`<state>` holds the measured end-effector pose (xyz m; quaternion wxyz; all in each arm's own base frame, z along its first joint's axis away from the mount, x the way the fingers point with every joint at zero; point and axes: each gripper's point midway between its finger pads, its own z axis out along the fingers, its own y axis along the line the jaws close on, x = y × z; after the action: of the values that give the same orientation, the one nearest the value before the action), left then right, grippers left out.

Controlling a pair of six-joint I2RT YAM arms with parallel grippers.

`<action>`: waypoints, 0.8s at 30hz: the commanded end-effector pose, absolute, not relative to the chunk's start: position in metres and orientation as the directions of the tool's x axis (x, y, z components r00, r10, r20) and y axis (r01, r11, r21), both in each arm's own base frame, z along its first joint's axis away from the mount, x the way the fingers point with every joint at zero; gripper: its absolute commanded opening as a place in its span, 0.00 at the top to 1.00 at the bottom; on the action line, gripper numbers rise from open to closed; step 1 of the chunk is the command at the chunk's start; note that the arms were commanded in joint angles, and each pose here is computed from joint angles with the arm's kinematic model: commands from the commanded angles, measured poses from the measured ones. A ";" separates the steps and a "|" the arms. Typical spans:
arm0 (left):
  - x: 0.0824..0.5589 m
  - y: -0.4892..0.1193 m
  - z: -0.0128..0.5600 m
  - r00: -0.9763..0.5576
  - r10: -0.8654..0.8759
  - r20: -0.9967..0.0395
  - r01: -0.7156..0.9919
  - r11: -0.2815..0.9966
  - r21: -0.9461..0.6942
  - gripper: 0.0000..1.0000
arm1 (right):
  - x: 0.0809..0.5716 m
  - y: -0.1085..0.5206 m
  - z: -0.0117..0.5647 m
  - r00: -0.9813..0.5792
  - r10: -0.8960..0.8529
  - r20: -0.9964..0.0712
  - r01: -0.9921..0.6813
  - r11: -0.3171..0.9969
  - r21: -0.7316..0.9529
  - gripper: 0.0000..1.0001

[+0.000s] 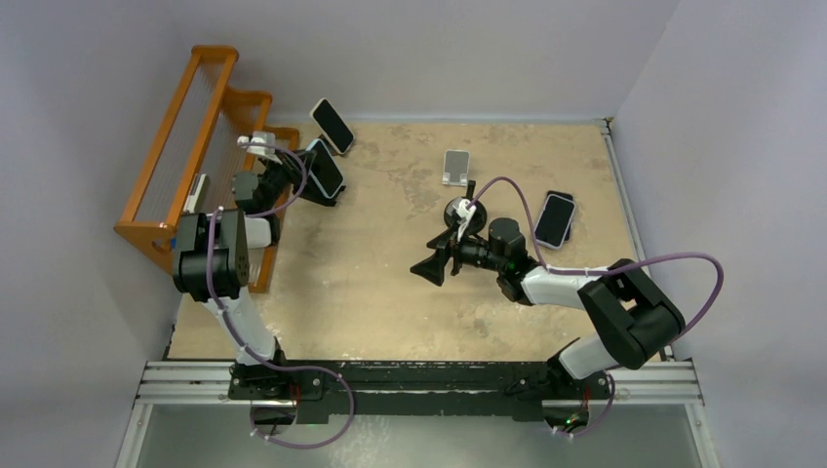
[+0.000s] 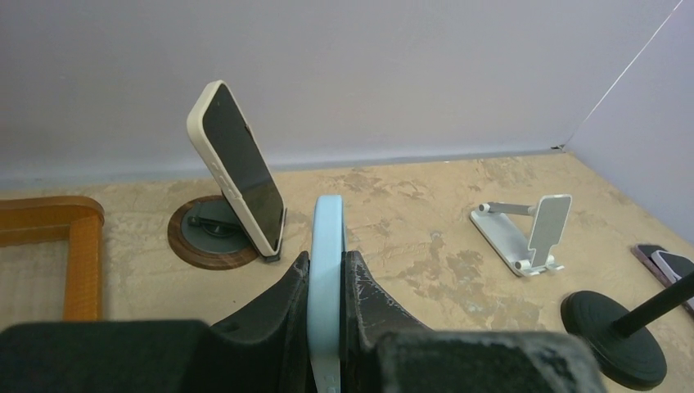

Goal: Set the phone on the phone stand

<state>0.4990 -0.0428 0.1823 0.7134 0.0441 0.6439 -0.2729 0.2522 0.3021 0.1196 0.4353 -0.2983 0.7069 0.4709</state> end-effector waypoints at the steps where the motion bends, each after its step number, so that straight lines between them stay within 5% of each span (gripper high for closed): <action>1: 0.499 -0.041 0.249 0.186 -0.247 -0.951 0.473 0.871 -0.133 1.00 | 0.255 0.309 0.138 -0.369 0.012 -0.929 -0.873 0.338 0.351 0.01; 24: 0.498 -0.043 0.205 0.121 -0.248 -0.961 0.467 0.869 -0.165 1.00 | 0.254 0.309 0.136 -0.371 0.007 -0.929 -0.872 0.340 0.351 0.01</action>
<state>0.4987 -0.0426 0.1830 0.7080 0.0647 0.6552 -0.2556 0.2522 0.3021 0.1196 0.4356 -0.2987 0.7068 0.4706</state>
